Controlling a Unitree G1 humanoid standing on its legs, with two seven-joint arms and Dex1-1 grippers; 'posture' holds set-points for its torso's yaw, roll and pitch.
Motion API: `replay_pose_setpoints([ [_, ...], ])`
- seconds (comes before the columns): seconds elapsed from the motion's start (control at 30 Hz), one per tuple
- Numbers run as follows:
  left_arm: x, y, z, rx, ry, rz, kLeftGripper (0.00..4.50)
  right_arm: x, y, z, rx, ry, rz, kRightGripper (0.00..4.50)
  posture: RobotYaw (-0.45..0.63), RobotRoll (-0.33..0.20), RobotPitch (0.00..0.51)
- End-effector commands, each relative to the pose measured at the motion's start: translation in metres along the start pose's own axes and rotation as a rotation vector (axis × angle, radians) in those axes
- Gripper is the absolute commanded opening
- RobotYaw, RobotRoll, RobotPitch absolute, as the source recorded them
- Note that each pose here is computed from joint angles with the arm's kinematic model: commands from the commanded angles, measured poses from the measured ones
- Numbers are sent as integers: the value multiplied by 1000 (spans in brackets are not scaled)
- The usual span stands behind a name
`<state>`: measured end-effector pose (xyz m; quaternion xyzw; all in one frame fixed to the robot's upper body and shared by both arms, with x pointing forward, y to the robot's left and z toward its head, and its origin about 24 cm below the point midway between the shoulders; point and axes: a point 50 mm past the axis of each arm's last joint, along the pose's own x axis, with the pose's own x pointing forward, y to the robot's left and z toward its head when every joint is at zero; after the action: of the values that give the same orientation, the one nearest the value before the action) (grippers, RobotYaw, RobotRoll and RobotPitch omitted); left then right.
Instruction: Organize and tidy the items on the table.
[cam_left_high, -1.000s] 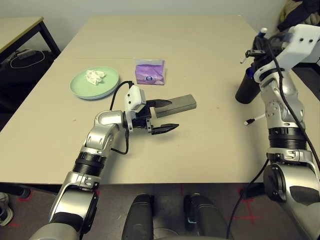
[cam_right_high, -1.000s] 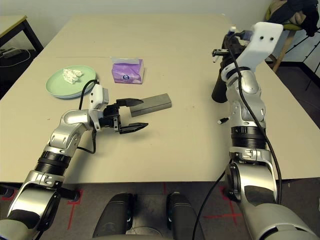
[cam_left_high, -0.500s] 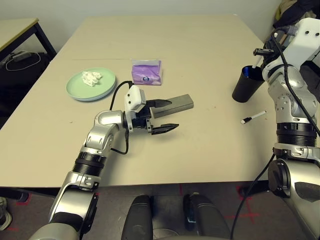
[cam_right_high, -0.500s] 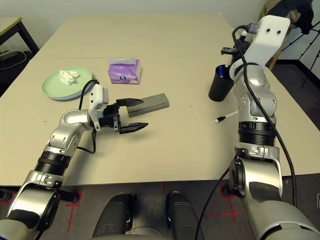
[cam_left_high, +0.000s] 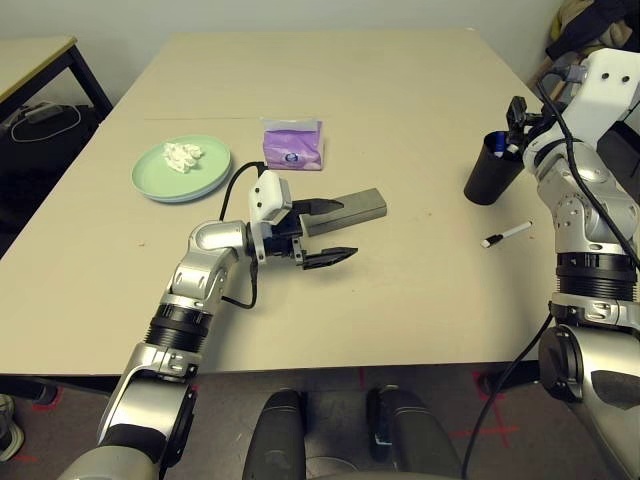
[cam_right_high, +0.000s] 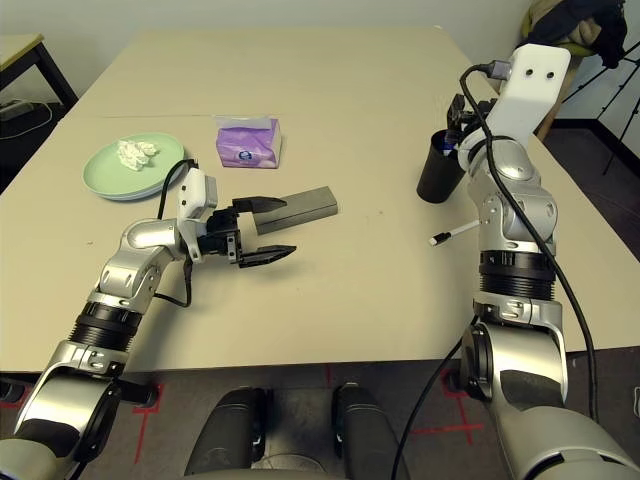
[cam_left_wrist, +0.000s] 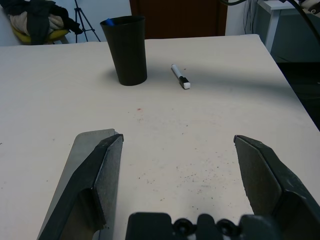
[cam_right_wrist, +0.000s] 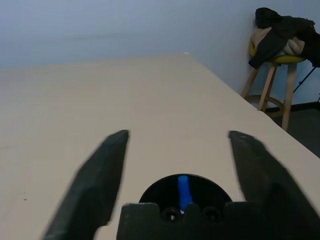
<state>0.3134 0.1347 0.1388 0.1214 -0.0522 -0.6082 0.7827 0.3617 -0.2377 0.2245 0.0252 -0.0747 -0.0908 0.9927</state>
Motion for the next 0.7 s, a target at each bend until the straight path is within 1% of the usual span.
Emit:
replay_pose_setpoints([
  [0.03, -1, -1, 1, 5, -5, 6, 4500, -1, -1, -2, -35, -11, 30, 4475, 143, 0, 88],
  [0.13, 0, -1, 1, 4, -5, 5, 4500, 0, 13, 0, -106, -57, 202, 4475, 145, 0, 90],
  [0.2, 0, -1, 1, 2, -7, 6, 4500, -7, 31, -1, -130, -103, 517, 4475, 150, 0, 93],
  [0.23, 0, -2, 1, 2, -7, 6, 4500, -15, 38, -5, -160, -97, 708, 4475, 152, 0, 94],
  [0.27, 0, -2, 1, 1, -8, 7, 4500, -22, 41, -11, -189, -74, 863, 4475, 152, 0, 96],
  [0.33, 0, -4, 0, 0, -8, 8, 4500, -32, 40, -21, -253, -15, 1064, 4475, 160, 0, 97],
  [0.4, -1, -5, -1, -2, -8, 11, 4500, -37, 37, -28, -288, 44, 1182, 4475, 162, 0, 99],
  [0.47, -2, -7, -1, -3, -9, 15, 4500, -40, 35, -32, -289, 89, 1255, 4475, 171, 0, 106],
  [0.57, -4, -10, -1, -4, -7, 16, 4500, -43, 31, -40, -375, 186, 1369, 4475, 180, 0, 114],
  [0.6, -5, -10, -1, -4, -6, 18, 4500, -43, 27, -43, -436, 219, 1401, 4475, 181, 0, 116],
  [0.7, -6, -11, -1, -4, -3, 21, 4500, -41, 18, -45, -539, 264, 1438, 4475, 190, 0, 123],
])
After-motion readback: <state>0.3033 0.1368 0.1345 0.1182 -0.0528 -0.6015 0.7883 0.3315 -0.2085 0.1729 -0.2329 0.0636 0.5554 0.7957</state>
